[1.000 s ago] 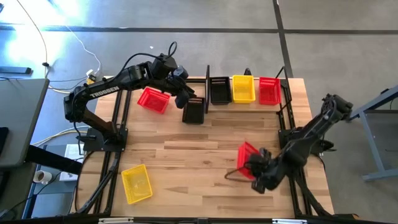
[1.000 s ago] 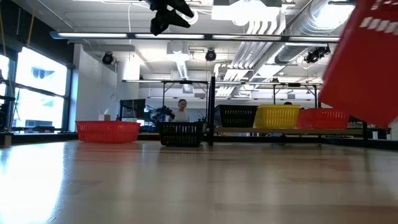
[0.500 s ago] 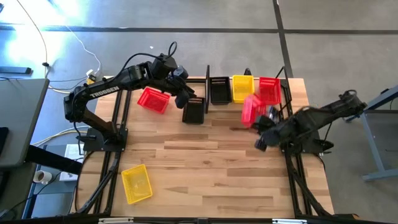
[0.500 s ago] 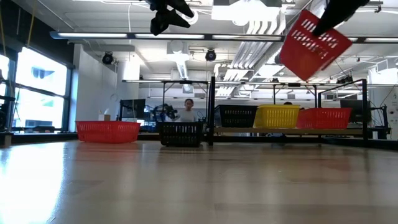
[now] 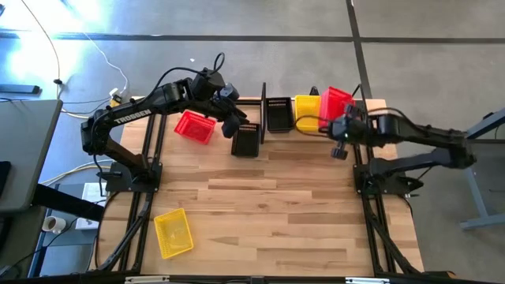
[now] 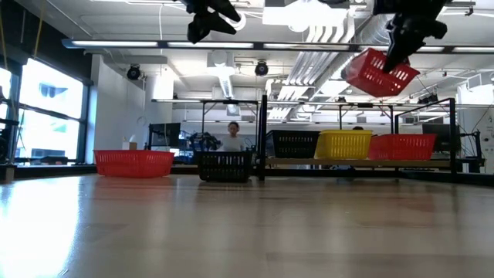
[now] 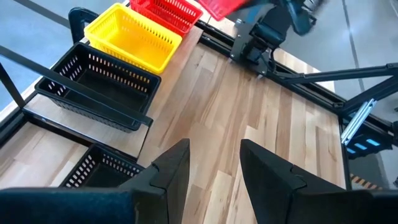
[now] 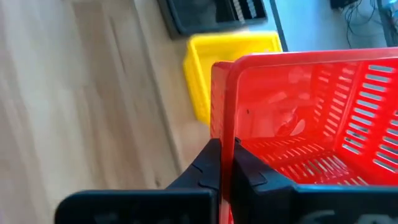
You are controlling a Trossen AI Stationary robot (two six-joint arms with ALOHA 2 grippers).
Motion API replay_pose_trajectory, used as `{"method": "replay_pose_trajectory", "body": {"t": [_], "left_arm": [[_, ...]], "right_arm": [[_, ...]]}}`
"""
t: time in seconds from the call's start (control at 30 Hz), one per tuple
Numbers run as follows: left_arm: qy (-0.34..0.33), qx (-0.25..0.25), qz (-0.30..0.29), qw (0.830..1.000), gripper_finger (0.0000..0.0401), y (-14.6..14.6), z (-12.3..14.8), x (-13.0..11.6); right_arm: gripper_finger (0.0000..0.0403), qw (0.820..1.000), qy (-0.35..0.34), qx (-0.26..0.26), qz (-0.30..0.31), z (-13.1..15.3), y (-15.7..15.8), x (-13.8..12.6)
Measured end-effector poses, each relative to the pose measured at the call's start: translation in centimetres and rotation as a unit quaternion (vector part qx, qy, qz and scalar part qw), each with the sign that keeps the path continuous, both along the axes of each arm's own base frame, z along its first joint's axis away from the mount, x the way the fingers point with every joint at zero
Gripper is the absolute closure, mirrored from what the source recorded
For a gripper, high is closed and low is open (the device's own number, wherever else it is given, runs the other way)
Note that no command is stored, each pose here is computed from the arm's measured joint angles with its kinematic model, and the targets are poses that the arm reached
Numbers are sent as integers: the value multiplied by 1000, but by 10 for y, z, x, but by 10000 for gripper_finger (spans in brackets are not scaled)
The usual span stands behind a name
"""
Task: Stack baskets on shelf by color
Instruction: Stack the bottom red basket on the red basket on the shelf
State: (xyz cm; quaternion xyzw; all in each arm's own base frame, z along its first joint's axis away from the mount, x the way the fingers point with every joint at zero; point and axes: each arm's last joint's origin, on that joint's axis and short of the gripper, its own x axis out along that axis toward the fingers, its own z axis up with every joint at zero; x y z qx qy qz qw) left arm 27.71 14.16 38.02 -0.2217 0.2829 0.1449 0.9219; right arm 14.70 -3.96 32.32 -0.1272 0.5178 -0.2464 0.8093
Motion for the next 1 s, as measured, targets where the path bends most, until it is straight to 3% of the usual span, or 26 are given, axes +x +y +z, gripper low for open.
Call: {"method": "replay_pose_trajectory", "body": {"t": [0.3,0.7,1.0], "left_arm": [[2,9,-2,1000,270,0,0,0],[2,9,-2,1000,270,0,0,0],[2,9,-2,1000,270,0,0,0]], "right_arm": [[403,997,76,6,-7,-5,-33,-10],[403,980,185,65,-16,-27,-72,-8],[403,973,200,114,-22,-37,-89,-10]]}}
